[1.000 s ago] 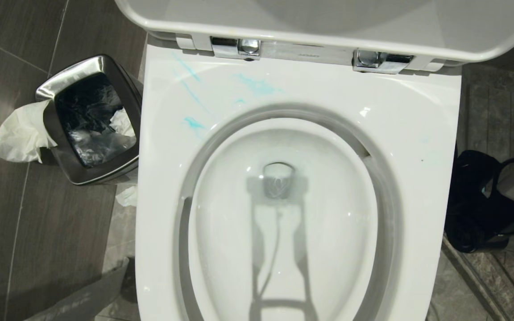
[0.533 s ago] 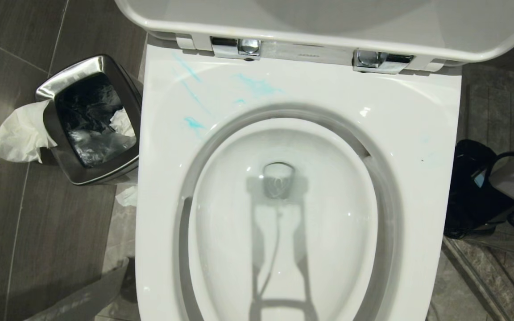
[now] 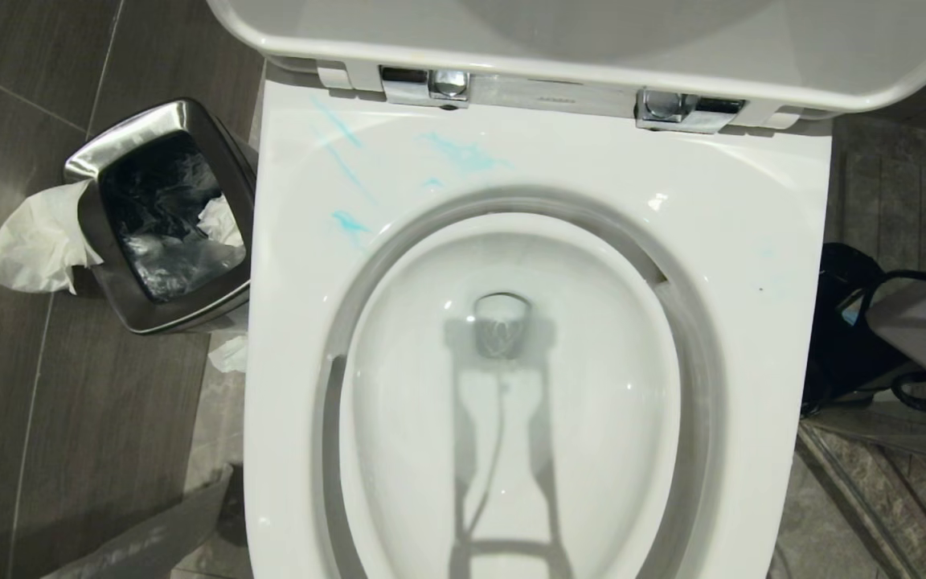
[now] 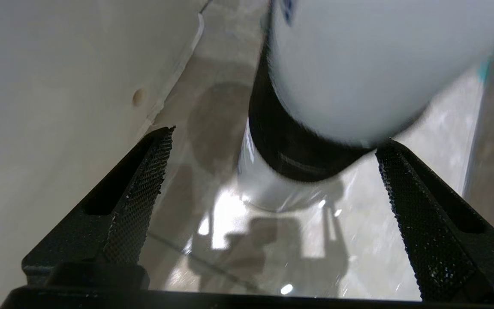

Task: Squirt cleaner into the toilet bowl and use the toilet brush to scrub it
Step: Pour in the cleaning agent

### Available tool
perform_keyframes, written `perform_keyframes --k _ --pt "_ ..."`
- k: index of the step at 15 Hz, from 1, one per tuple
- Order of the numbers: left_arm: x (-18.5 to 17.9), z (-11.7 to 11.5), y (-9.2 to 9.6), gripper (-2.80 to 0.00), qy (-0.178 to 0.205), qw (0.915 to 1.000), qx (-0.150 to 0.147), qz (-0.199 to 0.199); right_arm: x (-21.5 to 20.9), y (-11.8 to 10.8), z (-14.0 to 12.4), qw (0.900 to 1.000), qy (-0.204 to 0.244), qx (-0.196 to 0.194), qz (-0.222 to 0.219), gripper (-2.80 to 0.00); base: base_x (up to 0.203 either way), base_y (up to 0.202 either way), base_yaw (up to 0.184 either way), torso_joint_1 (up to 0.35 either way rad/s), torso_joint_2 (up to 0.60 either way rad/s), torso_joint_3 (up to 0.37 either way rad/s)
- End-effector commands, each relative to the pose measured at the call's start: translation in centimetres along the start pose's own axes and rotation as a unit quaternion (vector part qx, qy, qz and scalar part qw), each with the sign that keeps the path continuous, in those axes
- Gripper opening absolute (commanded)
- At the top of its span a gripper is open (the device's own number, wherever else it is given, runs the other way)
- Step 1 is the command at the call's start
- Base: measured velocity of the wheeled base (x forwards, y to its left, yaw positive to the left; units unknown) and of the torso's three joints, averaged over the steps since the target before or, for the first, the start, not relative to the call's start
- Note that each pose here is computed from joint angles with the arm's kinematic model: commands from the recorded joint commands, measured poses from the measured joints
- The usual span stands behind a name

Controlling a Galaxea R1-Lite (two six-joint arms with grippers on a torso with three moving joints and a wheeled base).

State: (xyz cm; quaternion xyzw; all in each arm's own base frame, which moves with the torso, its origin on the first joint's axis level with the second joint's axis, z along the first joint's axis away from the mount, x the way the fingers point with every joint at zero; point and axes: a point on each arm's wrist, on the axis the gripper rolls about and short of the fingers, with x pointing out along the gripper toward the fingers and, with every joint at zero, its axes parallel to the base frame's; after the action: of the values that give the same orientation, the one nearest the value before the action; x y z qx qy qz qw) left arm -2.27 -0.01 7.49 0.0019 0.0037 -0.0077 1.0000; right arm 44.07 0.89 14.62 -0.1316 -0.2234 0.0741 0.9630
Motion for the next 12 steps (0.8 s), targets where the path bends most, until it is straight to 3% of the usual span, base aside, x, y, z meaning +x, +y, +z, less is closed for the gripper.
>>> perform_keyframes --k 1,12 --pt "0.0 0.0 0.0 -2.8 0.002 1.0 0.001 0.0 0.6 0.0 -0.5 1.0 -0.011 -0.012 0.002 0.0 0.0 0.0 0.0 0.0 0.0 0.0" --pt "0.0 0.0 0.0 -2.8 0.002 1.0 0.0 0.0 2.9 -1.1 0.2 0.997 -0.071 -0.03 -0.009 0.0 0.0 0.0 0.0 0.0 0.0 0.0"
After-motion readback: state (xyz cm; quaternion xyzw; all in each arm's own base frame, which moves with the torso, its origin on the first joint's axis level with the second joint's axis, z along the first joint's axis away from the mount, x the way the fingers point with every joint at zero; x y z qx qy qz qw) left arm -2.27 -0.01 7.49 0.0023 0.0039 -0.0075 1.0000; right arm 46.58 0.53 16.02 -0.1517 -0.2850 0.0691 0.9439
